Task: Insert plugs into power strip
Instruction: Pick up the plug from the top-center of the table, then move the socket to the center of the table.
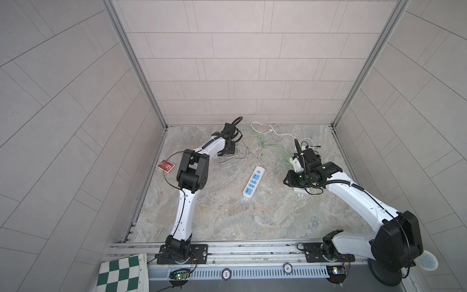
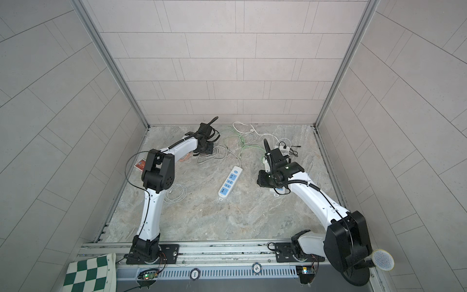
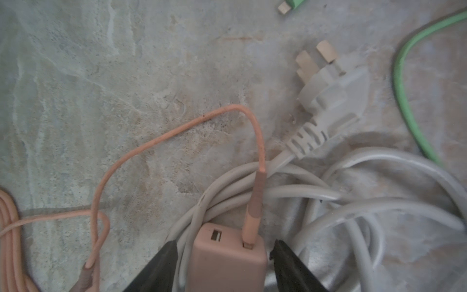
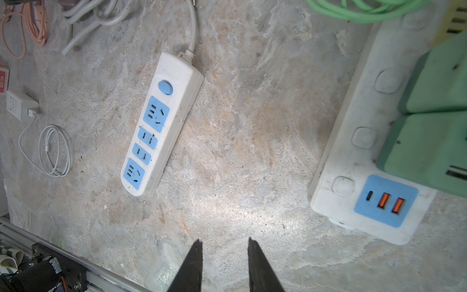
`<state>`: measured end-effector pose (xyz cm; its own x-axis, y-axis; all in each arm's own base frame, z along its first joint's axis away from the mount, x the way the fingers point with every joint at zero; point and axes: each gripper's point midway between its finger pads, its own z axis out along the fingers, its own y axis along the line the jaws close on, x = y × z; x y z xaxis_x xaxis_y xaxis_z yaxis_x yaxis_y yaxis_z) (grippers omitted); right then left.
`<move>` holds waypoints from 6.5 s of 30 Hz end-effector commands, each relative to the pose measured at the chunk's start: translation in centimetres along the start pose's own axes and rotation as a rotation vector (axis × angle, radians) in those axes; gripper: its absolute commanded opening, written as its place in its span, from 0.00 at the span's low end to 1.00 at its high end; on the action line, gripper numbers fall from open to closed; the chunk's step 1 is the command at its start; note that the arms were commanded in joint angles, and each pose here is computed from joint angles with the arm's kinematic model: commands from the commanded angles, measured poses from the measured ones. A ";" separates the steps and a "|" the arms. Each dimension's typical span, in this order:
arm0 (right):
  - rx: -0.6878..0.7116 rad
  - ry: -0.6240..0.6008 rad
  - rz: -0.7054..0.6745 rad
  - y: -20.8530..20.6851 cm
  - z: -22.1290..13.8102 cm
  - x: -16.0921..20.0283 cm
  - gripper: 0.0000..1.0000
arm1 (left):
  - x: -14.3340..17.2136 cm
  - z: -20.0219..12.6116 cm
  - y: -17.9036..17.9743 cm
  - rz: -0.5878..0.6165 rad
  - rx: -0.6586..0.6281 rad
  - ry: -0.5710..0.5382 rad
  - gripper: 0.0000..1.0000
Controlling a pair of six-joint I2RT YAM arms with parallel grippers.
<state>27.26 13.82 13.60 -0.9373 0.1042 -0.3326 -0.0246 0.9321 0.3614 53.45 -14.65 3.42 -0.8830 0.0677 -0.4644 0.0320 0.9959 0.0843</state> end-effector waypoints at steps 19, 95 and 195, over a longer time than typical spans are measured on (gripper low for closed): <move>0.017 -0.006 -0.015 -0.3 -0.1 0.2 0.30 | -2.5 -5.8 -0.4 0.003 0.116 -0.059 0.34; -0.287 0.174 -0.202 17.8 3.5 -3.4 0.33 | 10.2 -26.5 -13.0 0.489 0.851 -0.935 0.35; 0.269 -0.206 0.173 10.0 9.4 -4.6 0.00 | 15.2 -24.8 3.6 -0.171 0.189 -0.472 0.87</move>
<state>35.50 27.23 10.11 -0.8452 0.2686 -0.4621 0.1935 0.9597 0.2039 28.51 -11.50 18.23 -0.5745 -0.1143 -0.8105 0.0287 0.9868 -0.1595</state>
